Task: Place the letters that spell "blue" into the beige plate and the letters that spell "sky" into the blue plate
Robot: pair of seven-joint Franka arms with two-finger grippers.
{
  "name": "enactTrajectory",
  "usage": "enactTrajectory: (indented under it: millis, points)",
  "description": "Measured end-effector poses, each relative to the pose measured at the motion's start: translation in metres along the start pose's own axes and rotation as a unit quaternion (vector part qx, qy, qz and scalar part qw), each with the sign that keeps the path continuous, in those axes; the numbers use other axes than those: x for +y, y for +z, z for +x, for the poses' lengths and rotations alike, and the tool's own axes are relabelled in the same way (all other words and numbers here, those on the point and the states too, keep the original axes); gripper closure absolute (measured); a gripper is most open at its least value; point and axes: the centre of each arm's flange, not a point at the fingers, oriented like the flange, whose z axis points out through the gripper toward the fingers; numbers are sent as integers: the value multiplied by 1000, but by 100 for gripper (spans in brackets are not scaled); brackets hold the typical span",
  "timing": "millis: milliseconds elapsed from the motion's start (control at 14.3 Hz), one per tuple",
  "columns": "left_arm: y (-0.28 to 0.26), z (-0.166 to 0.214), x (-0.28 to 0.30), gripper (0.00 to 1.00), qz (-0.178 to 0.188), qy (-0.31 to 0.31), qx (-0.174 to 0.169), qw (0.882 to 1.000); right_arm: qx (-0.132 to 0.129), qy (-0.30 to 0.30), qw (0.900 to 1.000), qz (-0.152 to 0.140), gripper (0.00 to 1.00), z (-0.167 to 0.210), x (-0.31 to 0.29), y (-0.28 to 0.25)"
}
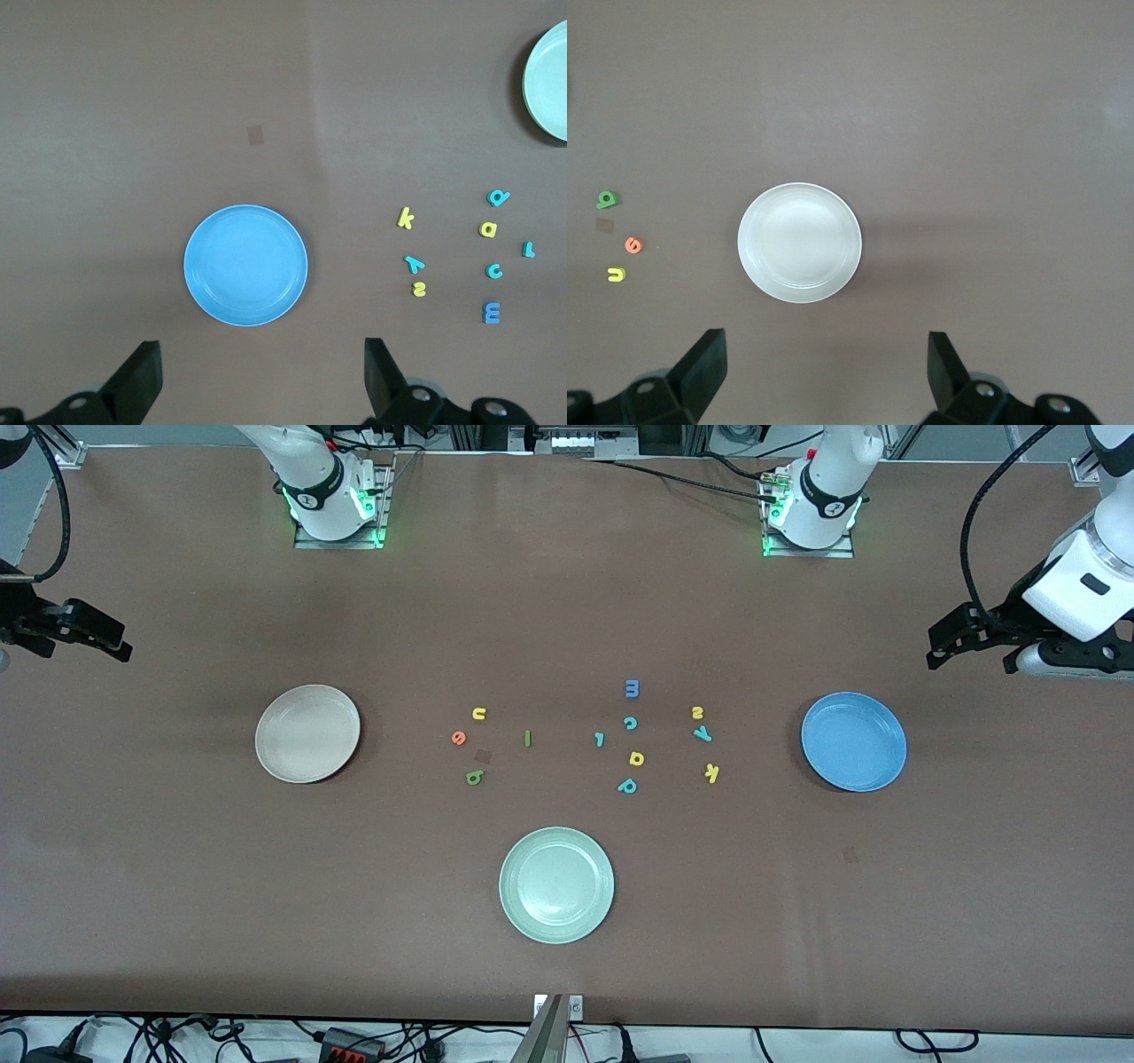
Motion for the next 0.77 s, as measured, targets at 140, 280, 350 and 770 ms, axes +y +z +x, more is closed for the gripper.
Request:
enactTrajectory:
  millis: [140, 280, 350, 770]
  points:
    - [0, -1, -1, 0, 1, -1, -5, 1000, 0, 0, 1000, 0, 0, 0, 0, 0]
    - [-3, -1, -1, 0, 1, 0, -4, 1000, -6, 0, 1000, 0, 0, -1, 0, 1]
    - [-5, -1, 0, 0, 1, 1, -3, 1000, -10, -1, 1000, 0, 0, -2, 0, 2]
    - [-6, -1, 2, 0, 1, 3, -3, 1000, -23, 0, 1000, 1, 0, -6, 0, 2]
